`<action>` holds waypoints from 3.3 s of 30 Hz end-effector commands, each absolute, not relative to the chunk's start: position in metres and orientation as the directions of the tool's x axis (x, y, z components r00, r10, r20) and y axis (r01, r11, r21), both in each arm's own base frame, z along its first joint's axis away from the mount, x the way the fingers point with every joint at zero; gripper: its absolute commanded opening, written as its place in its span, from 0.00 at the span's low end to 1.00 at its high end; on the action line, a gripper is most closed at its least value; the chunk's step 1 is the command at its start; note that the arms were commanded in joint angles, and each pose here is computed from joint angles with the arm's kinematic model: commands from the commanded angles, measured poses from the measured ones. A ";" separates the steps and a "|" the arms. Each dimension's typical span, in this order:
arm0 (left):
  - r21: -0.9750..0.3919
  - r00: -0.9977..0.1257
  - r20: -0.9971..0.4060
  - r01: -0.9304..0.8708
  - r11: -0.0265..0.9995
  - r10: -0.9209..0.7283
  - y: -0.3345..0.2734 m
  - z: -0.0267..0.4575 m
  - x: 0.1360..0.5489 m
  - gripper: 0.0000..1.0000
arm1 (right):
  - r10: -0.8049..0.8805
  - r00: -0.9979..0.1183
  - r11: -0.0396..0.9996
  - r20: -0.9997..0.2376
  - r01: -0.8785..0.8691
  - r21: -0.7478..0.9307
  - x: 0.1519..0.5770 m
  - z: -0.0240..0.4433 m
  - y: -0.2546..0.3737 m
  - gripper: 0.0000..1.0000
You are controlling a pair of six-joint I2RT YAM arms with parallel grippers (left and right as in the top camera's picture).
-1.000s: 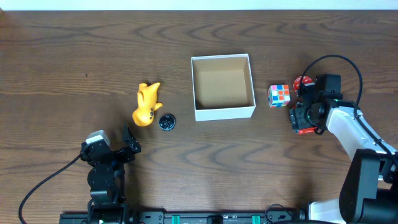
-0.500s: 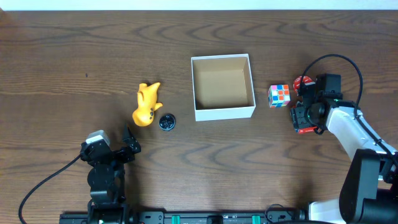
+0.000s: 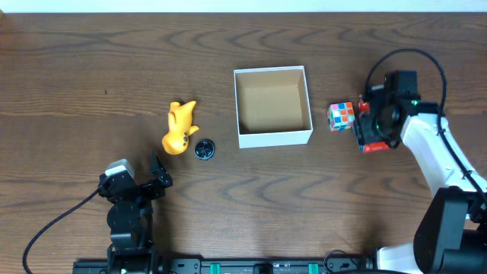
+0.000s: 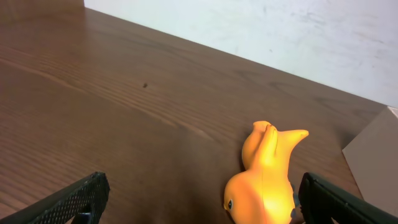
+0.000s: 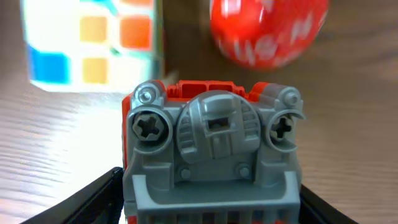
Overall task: Pack container
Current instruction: 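Lift the toy robot and carry it over the white box, then lower the toy robot into the box with the right gripper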
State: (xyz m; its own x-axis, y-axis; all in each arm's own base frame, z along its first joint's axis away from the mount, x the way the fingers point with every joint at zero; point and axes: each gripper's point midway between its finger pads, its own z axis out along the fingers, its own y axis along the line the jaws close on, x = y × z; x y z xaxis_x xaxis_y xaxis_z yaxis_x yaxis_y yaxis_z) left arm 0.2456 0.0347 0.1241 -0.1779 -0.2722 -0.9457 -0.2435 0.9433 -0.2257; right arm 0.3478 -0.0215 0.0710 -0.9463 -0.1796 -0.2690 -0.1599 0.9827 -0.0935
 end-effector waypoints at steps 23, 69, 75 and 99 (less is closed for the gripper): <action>-0.194 -0.221 -0.940 -0.277 0.941 -0.259 0.039 0.107 0.242 0.98 | -0.155 -0.705 0.932 -0.692 -0.337 0.134 0.428 0.205 0.177 0.34; -0.194 -0.221 -0.940 -0.277 0.941 -0.259 0.039 0.107 0.242 0.98 | -0.189 -0.867 0.975 -0.462 -0.223 0.020 0.379 0.114 0.220 0.24; -0.194 -0.221 -0.940 -0.277 0.941 -0.259 0.039 0.107 0.242 0.98 | -0.168 -0.892 0.980 -0.420 -0.196 0.024 0.370 0.109 0.216 0.23; -0.194 -0.221 -0.940 -0.277 0.941 -0.259 0.039 0.107 0.242 0.98 | -0.191 -0.819 0.981 -0.542 -0.133 -0.144 0.403 0.127 0.187 0.24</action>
State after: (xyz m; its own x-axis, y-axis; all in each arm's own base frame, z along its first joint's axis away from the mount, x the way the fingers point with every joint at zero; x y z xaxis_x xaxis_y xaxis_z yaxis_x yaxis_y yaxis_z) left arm 0.2456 0.0347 0.1241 -0.1779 -0.2722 -0.9457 -0.2435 0.9433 -0.2257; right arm 0.3928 0.1945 0.1114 -0.8447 -0.1921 -0.4995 -0.1597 0.9813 -0.1073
